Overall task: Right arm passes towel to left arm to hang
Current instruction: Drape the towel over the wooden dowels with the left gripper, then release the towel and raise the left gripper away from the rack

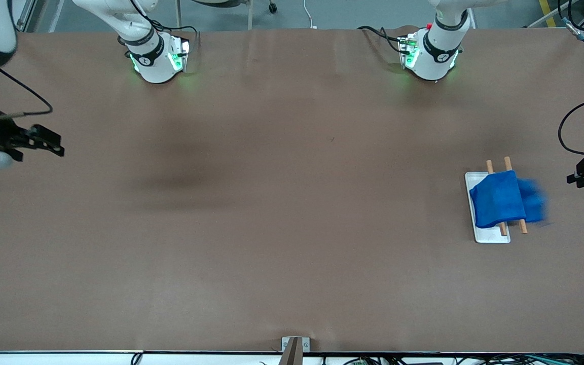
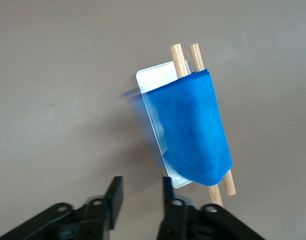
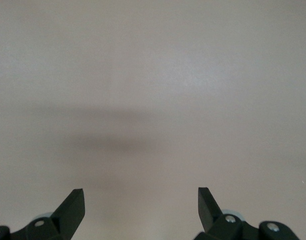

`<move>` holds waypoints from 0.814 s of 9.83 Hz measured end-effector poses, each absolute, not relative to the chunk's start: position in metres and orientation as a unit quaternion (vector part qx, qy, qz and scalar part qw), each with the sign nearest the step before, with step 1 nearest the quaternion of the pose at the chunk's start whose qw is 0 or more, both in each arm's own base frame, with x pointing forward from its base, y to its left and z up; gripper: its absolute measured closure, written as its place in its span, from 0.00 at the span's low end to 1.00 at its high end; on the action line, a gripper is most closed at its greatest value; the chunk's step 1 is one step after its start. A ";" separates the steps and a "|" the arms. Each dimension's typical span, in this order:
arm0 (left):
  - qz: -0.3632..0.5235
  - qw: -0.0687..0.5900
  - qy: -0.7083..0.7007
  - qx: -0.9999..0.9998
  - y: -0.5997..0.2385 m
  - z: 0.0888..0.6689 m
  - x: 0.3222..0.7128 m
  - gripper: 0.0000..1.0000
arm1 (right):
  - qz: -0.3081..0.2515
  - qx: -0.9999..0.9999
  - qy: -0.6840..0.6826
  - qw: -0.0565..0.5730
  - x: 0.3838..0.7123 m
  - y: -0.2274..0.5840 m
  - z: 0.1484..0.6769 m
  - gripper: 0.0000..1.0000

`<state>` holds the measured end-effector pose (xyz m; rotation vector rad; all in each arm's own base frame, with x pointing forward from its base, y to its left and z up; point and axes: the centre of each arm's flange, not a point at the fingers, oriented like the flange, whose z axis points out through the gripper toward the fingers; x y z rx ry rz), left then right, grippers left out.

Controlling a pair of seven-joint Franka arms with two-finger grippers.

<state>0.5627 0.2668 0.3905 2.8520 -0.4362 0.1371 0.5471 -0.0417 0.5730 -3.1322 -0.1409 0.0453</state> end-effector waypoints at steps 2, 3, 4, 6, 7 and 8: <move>0.048 0.130 -0.084 0.987 0.239 0.408 0.577 0.23 | -0.015 -1.000 -0.025 -0.005 0.541 -0.062 0.621 0.00; 0.040 0.111 -0.067 0.991 0.212 0.429 0.584 0.10 | -0.024 -1.000 -0.015 -0.007 0.538 -0.069 0.643 0.00; 0.036 0.081 -0.053 0.995 0.175 0.457 0.589 0.00 | -0.026 -1.000 0.007 -0.007 0.534 -0.076 0.654 0.00; 0.049 0.049 -0.028 0.997 0.086 0.515 0.585 0.00 | -0.010 -0.999 0.050 -0.008 0.529 -0.088 0.653 0.00; 0.049 0.039 -0.029 0.998 0.046 0.535 0.575 0.00 | -0.005 -0.998 0.056 -0.011 0.528 -0.088 0.653 0.00; 0.044 0.029 -0.041 0.998 0.017 0.550 0.565 0.00 | -0.006 -0.998 0.059 -0.012 0.528 -0.087 0.654 0.00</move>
